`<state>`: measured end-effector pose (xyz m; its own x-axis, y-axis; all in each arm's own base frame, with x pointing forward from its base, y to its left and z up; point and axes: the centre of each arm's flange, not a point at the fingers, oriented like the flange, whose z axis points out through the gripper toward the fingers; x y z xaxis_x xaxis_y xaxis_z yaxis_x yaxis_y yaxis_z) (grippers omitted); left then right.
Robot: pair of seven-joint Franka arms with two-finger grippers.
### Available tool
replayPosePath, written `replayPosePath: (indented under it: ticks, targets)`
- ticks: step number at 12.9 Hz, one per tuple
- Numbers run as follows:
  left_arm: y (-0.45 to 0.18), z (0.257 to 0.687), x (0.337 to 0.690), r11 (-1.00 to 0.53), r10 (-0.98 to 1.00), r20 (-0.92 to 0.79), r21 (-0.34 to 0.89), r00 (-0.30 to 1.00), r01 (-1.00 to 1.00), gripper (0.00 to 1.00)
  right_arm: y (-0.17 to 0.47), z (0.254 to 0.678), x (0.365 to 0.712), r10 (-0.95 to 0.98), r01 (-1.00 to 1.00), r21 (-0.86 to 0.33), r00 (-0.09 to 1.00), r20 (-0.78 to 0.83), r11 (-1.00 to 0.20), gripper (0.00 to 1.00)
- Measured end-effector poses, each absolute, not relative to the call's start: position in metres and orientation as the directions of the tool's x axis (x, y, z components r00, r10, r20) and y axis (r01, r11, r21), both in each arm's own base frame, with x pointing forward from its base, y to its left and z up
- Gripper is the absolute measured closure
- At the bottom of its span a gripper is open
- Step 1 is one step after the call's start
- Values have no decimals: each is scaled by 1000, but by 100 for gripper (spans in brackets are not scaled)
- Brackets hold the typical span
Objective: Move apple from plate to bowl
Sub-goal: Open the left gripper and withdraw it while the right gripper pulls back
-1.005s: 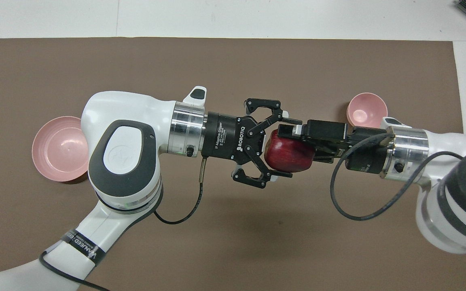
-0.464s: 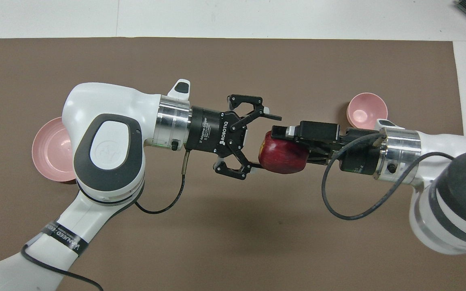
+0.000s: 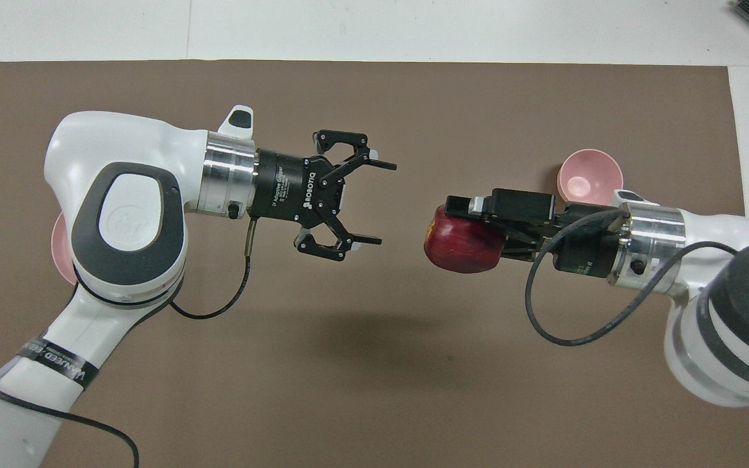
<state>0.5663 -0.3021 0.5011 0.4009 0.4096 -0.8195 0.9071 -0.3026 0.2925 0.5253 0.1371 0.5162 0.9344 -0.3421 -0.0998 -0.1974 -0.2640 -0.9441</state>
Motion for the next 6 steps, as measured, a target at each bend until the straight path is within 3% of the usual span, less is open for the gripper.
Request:
replayPosePath:
  ticks: [6]
  targets:
    - [-249,471,581,-377,566,-690,269,451,886,0,87,488,559,-430,-222,-770,900,75,-599,21]
